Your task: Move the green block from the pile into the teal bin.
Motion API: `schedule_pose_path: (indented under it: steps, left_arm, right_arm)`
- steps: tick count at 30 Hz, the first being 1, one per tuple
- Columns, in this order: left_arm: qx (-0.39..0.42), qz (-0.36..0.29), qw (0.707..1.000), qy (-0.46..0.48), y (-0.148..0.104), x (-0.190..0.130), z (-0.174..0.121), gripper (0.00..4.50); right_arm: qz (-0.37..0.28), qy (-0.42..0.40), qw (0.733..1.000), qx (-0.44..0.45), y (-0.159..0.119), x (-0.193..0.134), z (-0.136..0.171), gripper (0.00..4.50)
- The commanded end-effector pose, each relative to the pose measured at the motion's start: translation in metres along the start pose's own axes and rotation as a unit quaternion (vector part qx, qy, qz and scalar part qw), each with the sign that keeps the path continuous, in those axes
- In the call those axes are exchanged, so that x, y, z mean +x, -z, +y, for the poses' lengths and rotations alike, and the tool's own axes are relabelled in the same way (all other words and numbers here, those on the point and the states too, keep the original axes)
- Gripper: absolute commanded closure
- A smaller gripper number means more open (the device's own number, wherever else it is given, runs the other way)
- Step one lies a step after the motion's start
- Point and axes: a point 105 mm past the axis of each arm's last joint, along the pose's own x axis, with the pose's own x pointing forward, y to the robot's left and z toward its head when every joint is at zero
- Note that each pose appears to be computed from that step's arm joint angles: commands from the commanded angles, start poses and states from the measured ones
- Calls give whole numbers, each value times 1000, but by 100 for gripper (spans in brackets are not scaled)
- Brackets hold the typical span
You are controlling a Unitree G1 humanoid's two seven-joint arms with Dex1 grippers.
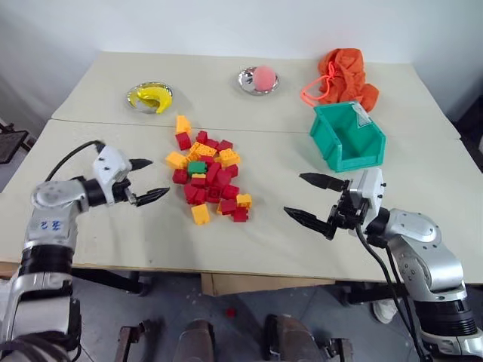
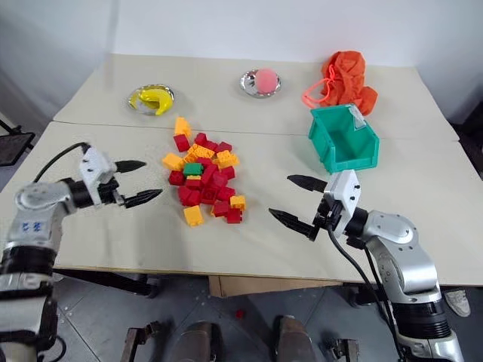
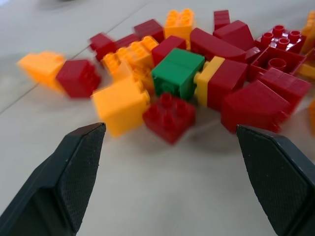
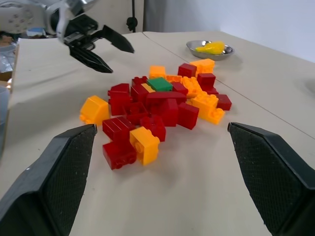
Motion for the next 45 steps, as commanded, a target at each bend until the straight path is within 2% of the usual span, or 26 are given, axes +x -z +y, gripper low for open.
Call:
schedule_pose_path:
  steps: [1, 4, 6, 11, 22, 27, 30, 34, 35, 39, 41, 43, 45]
  left_arm:
    - [37, 26, 999, 10, -7, 14, 12, 1]
    - [58, 38, 997, 31, -14, 27, 14, 59]
    - [67, 48, 996, 39, -15, 32, 14, 116]
    - [78, 39, 994, 59, -30, 48, 11, 116]
    - [71, 92, 988, 100, -23, 74, -5, 116]
    - [34, 113, 987, 109, -20, 79, -7, 116]
    - [21, 116, 985, 122, -19, 79, -10, 173]
    - [11, 118, 984, 133, -18, 77, -12, 296]
    - [14, 113, 985, 133, -20, 76, -11, 301]
    - [20, 79, 992, 92, -40, 73, 7, 301]
    - [38, 34, 994, 100, -69, 70, 14, 301]
    - [62, 8, 989, 132, -92, 69, 12, 301]
    - [93, -16, 969, 227, -117, 72, -9, 301]
  right_arm:
    - [-16, 5, 1000, -22, -10, -3, 0, 0]
    - [-16, 15, 1000, -23, -11, -6, 1, 0]
    - [-17, 21, 999, -22, -11, -6, 1, 0]
    - [-20, 31, 999, -22, -13, -7, 3, 0]
    - [-24, 41, 999, -22, -20, -6, 3, 0]
    - [-27, 47, 998, -22, -22, -7, 3, 0]
    - [-29, 51, 998, -20, -23, -8, 3, 0]
    - [-29, 52, 998, -18, -23, -8, 3, 0]
    - [-29, 52, 998, -18, -23, -9, 3, 0]
    - [-29, 53, 998, -18, -23, -10, 4, 0]
    - [-24, 54, 998, -19, -22, -11, 4, 0]
    - [-18, 61, 998, -20, -21, -16, 3, 0]
    - [-7, 74, 997, -23, -20, -26, 2, 0]
